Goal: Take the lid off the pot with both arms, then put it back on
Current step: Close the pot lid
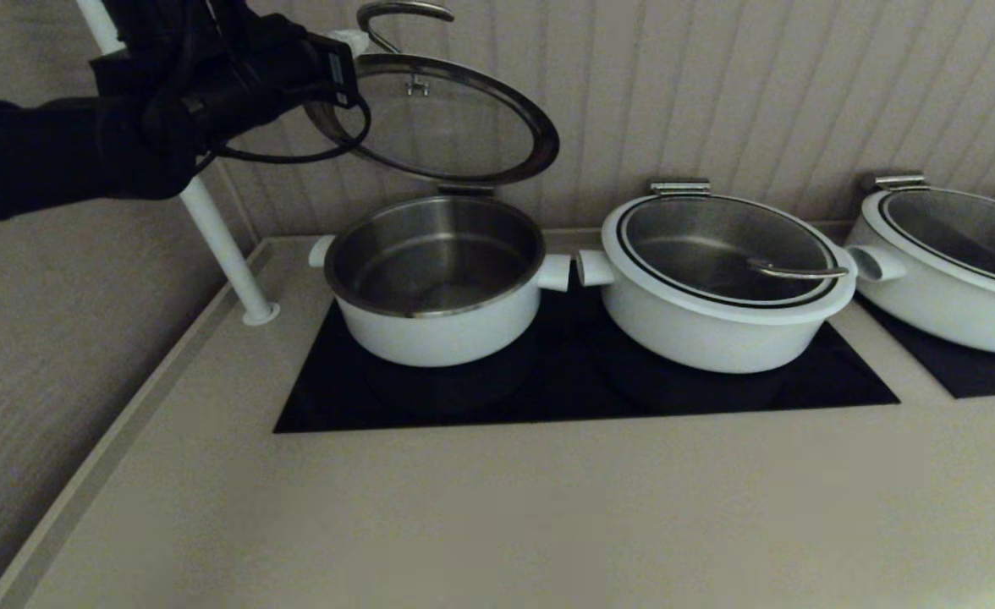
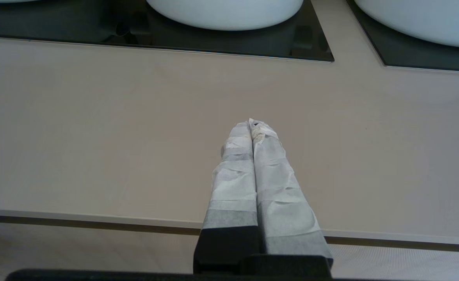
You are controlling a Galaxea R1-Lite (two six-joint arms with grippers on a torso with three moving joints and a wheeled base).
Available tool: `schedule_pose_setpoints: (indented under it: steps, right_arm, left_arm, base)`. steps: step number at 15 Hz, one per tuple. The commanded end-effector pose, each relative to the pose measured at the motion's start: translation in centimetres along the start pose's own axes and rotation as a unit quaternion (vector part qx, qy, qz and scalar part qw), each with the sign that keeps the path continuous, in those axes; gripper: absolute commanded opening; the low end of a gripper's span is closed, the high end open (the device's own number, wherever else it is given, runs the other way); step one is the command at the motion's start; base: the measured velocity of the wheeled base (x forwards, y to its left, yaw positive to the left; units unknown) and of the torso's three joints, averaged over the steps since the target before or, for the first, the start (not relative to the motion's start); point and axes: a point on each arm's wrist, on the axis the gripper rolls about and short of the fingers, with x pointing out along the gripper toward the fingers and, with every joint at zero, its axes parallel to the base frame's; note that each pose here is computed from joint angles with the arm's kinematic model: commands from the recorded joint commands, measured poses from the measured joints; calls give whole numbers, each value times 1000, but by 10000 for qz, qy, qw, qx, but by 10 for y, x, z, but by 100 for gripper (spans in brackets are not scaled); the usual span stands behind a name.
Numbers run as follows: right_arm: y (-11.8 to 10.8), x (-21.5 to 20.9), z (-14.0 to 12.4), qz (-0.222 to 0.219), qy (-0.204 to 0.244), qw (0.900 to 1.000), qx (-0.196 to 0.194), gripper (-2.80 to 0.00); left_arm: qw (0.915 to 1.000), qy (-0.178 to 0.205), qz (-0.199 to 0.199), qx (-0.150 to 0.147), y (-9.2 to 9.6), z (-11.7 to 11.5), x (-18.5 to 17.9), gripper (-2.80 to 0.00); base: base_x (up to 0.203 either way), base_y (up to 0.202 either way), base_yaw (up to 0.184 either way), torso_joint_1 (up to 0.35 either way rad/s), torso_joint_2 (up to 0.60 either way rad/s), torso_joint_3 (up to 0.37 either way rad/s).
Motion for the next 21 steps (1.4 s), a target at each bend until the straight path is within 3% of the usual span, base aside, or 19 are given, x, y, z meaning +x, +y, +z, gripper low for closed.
schedule_pose_setpoints:
  steps: [1,21]
  right_arm:
    - [0,0,0,5,7,10000,-3,-280]
    - [0,0,0,5,7,10000,-3,-280]
  left_arm:
    - [10000,90,-15,-22,-1,-3,-3,-280]
    - [9977,671,30,-37,-1,-22,-35,-280]
  base:
    - [0,0,0,0,0,0]
    - [0,0,0,0,0,0]
